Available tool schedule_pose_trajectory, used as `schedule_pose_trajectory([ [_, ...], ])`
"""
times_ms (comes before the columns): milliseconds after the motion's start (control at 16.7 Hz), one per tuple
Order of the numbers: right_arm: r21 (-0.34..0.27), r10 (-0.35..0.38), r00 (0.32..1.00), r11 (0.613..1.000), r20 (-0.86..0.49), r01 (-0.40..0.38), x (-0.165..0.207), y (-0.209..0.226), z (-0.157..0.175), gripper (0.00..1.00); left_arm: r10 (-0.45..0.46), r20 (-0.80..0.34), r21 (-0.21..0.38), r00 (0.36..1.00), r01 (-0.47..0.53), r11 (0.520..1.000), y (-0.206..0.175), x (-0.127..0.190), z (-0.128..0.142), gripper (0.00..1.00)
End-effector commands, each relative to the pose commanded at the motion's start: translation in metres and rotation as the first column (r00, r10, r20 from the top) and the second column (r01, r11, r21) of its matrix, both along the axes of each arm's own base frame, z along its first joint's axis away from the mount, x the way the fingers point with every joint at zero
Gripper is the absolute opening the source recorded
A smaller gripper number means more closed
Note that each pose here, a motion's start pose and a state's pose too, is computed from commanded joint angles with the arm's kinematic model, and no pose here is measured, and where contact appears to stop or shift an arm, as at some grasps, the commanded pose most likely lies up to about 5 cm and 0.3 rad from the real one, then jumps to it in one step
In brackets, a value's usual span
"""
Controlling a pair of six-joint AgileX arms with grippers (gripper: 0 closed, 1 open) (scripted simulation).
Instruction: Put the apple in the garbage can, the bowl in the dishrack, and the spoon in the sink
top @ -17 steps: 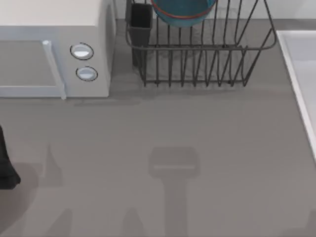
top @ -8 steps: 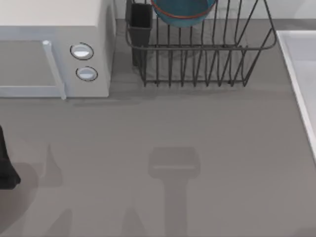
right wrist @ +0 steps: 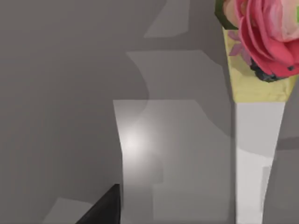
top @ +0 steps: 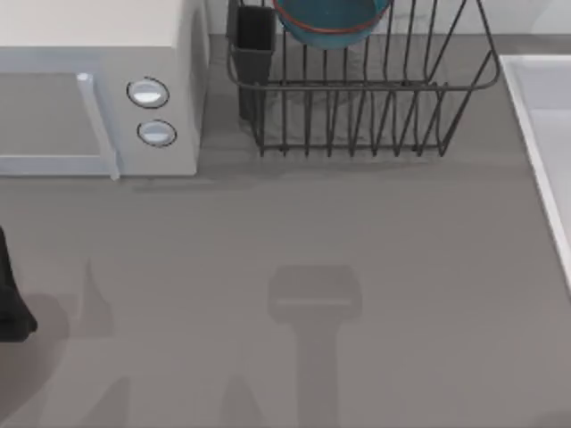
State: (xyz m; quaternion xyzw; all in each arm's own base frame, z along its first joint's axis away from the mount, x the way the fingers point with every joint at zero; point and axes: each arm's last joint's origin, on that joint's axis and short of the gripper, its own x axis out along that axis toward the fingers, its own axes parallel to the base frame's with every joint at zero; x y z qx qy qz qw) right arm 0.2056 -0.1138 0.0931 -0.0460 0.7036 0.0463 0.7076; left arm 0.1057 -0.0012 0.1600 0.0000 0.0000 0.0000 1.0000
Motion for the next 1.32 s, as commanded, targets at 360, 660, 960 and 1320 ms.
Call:
schedule_pose_trajectory([
  [360,0.0,0.0,1.0,1.0,0.0,0.0,0.0,0.0,0.0,0.02,0.0,0.0,0.0,1.0,0.0,1.0,0.0,0.0,0.0,1.0],
  [660,0.0,0.0,1.0,1.0,0.0,0.0,0.0,0.0,0.0,0.0,0.0,0.0,0.0,1.0,0.0,1.0,0.0,0.0,0.0,1.0],
  [960,0.004,-0.016,0.999,1.0,0.033,0.016,0.002,-0.001,0.022,0.0,0.0,0.0,0.0,1.0,0.0,1.0,0.0,0.0,0.0,1.0],
  [1320,0.011,-0.012,1.0,1.0,0.018,0.012,0.007,-0.004,0.069,0.0,0.0,0.0,0.0,1.0,0.0,1.0,0.0,0.0,0.0,1.0],
])
